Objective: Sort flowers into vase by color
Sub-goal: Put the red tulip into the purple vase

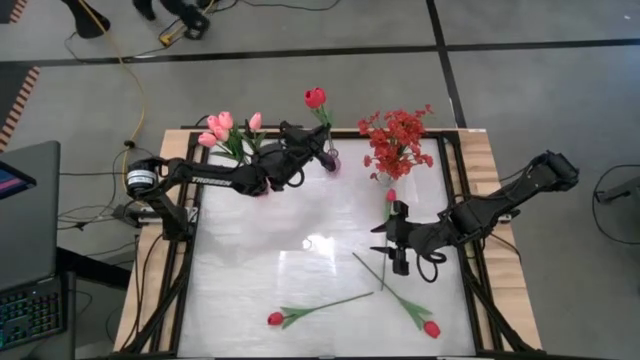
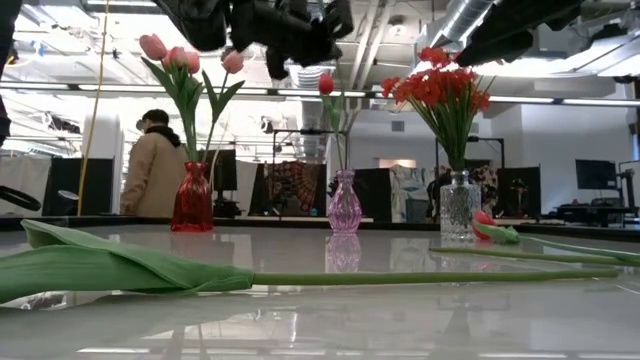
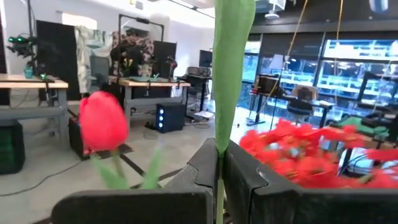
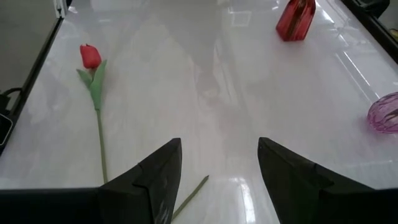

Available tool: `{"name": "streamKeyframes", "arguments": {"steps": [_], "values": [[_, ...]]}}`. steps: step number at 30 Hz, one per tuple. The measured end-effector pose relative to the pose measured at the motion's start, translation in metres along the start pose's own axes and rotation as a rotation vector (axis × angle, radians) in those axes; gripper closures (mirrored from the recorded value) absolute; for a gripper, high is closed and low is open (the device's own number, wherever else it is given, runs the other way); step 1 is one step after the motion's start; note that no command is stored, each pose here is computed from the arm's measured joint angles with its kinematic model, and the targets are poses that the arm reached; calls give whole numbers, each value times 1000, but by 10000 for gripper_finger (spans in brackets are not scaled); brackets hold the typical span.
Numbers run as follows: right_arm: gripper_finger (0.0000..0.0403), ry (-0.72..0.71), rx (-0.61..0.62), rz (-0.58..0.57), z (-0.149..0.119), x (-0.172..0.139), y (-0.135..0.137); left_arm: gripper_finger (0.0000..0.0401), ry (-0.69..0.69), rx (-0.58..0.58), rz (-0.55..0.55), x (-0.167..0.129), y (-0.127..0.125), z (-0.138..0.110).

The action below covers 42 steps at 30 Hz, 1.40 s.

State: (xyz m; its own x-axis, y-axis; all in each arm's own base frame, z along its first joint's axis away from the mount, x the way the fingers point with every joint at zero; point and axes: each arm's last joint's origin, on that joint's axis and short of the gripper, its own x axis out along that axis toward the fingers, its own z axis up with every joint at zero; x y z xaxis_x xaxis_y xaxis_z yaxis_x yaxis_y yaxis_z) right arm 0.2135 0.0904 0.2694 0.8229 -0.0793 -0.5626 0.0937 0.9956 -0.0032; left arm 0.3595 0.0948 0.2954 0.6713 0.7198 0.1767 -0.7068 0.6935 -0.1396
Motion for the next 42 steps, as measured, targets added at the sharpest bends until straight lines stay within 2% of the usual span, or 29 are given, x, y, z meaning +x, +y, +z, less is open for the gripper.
{"name": "streamKeyframes", "arguments": {"steps": [7,9,12,14,22,28,36,42], "values": [[163,-7,9,-3,1,1,-1,401,-12,68,-16,0,-59,8],[163,-9,12,-3,1,1,-1,401,7,106,20,7,-72,5],[163,-12,14,-1,2,1,-1,401,28,192,157,19,-79,-3],[163,-9,16,4,1,0,0,401,26,203,203,27,-77,-4],[163,16,-14,20,-4,-3,6,401,37,165,259,45,-50,-9],[163,30,-22,15,-5,-3,5,401,107,141,288,53,-36,-19],[163,35,-32,14,-6,-3,5,401,125,131,300,56,-32,-22],[163,35,-31,13,-6,-3,5,401,198,128,307,54,-30,-31]]}}
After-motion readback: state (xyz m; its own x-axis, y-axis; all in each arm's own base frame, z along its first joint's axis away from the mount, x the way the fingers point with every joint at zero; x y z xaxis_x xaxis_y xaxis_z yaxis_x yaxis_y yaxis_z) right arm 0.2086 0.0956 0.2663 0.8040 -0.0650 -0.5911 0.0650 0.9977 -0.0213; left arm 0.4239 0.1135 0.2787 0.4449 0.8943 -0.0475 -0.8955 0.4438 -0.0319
